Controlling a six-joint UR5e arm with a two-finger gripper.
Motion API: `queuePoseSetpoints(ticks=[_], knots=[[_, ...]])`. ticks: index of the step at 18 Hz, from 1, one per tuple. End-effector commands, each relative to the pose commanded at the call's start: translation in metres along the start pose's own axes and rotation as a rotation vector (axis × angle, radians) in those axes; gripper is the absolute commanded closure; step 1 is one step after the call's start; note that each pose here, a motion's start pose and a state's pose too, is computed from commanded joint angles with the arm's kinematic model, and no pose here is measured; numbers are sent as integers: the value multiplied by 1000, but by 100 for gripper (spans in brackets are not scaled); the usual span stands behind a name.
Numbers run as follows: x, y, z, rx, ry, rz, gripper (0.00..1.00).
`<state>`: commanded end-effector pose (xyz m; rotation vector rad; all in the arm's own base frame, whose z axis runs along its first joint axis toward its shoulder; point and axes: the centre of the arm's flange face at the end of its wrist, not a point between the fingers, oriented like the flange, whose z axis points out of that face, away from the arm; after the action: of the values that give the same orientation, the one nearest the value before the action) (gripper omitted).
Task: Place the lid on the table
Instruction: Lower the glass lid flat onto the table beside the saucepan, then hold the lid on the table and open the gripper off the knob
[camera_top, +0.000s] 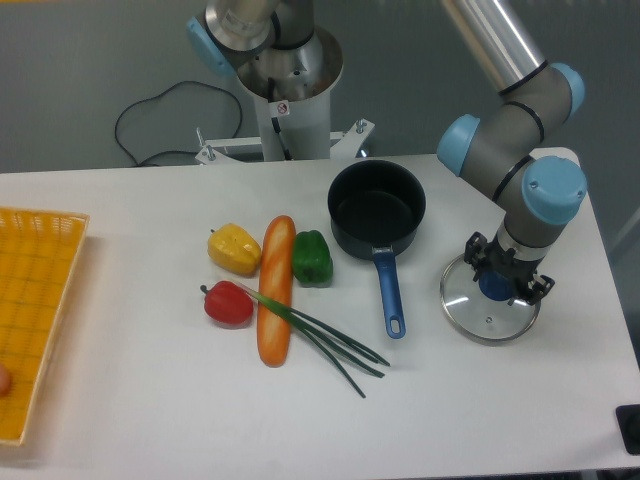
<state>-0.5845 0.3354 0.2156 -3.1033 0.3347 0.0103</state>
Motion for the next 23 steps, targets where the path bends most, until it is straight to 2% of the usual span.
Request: queuePoseSetpoints(ticks=[23], knots=[[1,-5,5,-2,2,5,40]])
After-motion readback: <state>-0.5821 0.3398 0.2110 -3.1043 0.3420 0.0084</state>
